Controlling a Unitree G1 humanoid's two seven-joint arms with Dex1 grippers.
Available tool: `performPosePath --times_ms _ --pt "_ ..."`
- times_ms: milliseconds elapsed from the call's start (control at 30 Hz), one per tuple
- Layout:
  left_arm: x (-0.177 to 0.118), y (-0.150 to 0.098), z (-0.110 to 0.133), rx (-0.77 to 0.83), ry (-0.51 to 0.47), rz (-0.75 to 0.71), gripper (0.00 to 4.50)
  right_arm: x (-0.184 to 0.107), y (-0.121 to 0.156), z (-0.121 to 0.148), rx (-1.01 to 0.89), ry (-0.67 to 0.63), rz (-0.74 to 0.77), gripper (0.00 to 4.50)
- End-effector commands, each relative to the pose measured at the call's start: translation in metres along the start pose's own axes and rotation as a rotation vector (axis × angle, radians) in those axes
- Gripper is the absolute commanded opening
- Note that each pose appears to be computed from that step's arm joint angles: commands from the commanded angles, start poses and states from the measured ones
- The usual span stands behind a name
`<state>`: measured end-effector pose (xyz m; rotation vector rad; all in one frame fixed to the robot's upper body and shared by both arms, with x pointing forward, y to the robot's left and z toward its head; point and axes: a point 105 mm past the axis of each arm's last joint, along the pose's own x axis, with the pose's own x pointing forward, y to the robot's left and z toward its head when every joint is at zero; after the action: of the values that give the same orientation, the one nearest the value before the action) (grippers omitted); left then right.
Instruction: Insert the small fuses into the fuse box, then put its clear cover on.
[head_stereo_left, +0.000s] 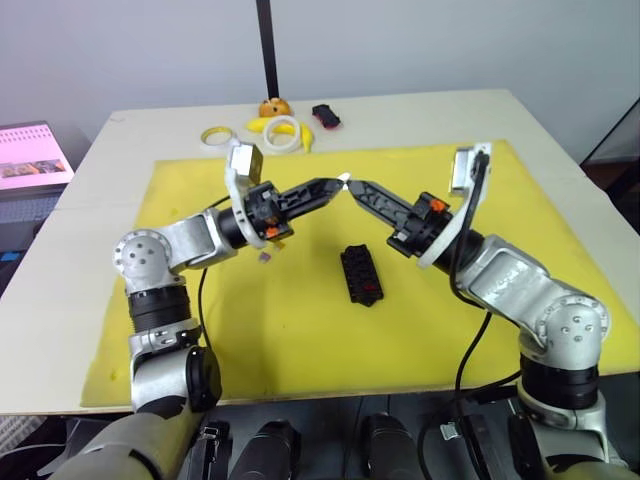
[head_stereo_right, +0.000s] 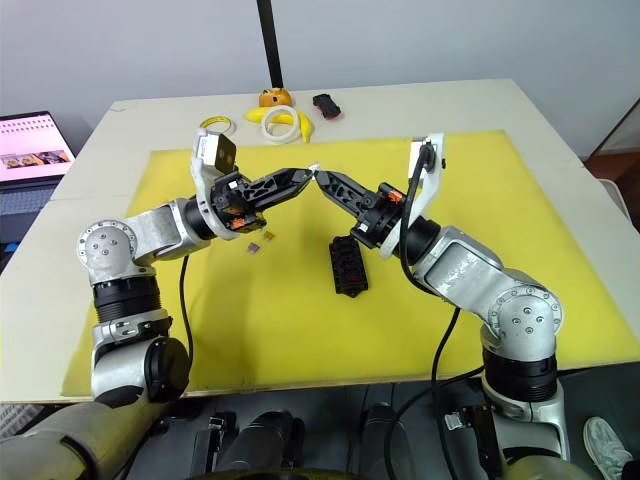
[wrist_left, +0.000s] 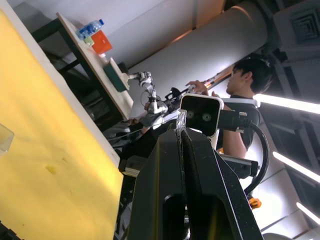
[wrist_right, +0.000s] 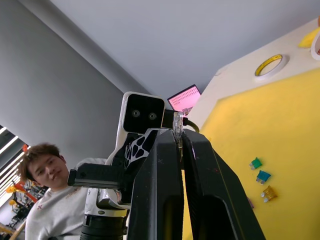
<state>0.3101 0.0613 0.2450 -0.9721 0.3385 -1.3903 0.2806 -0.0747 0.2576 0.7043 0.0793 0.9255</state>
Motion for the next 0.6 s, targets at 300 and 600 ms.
performPosePath --times_ms 300,600 --pt "-0.040 0.003 -0.027 0.461 0.392 0.174 4.46 -0.025 0.024 0.004 -0.300 0.262 0.149 0.00" --pt "-0.043 0.028 -0.053 1.007 0.683 0.084 4.46 -0.045 -0.024 -0.013 -0.920 0.705 0.191 0.00"
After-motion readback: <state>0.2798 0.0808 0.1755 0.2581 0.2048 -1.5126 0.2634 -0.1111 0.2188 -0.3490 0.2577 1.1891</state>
